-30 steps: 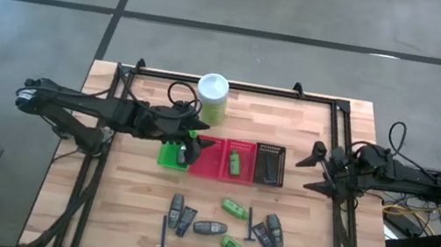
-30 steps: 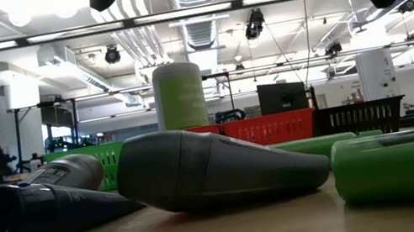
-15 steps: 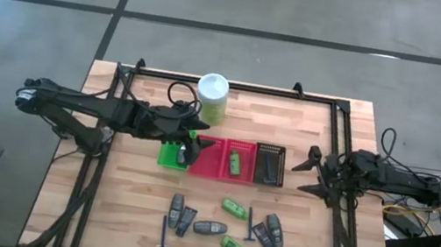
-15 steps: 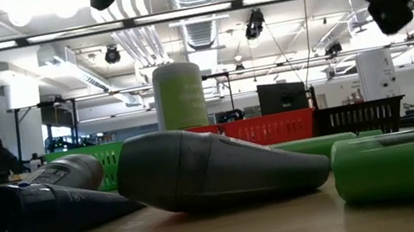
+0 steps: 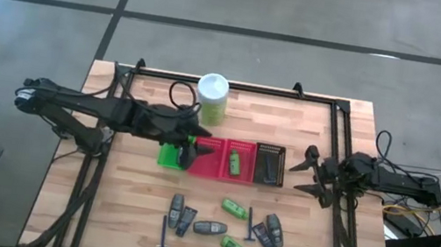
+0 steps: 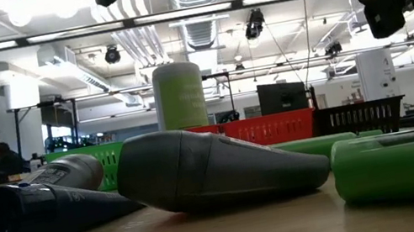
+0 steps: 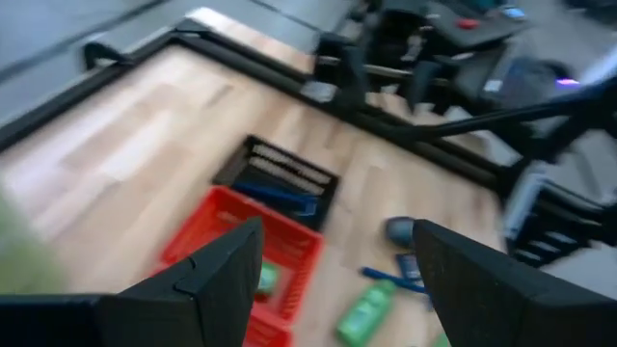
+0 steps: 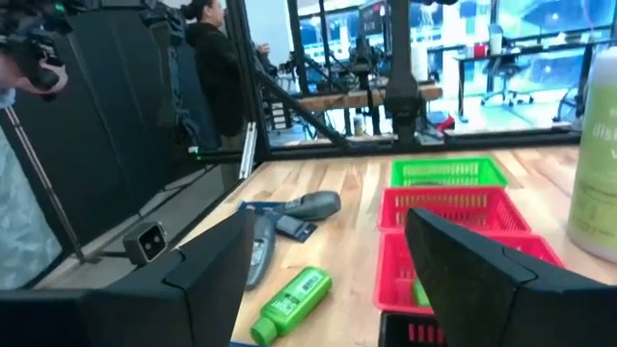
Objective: Pick & Place Travel size toiletries
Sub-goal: Put the dark blue shaving cream in the left red bin
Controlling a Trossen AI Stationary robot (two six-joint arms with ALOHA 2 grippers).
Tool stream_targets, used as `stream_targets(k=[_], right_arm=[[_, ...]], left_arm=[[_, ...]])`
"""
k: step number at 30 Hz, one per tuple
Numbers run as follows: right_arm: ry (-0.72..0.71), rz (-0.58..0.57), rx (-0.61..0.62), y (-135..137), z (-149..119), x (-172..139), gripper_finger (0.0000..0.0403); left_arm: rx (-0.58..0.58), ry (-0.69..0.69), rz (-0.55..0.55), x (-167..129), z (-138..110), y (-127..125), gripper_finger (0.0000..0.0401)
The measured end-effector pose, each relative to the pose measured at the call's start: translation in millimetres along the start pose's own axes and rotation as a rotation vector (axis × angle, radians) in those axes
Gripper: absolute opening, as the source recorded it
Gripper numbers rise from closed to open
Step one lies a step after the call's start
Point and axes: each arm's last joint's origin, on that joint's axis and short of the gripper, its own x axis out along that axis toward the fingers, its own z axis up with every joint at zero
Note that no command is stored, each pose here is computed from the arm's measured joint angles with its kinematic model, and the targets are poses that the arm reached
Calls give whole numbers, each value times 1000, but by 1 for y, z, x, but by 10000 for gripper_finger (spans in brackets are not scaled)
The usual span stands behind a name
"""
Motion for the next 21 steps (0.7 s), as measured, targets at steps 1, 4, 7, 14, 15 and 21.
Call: stream_targets(k=[1,4,7,14,15,21], right_arm=[[-3,1,-1,0,1,0,262],[-3,3,1,1,2,0,253],[-12,6,-1,1,5,-1,245],[-25,8,-5,3,11,-2,229],[-25,8,-5,3,11,-2,227],[-16,6,-3,2,9,-1,219]], left_arm=[[-3,-4,-22,0,1,-1,271],[-19,21,-88,1,1,-3,271],[-152,64,-89,9,-4,-4,271],[-229,70,-53,18,-8,-4,271],[-237,51,-30,19,-8,-4,271],[-258,-69,52,23,-1,-2,271]])
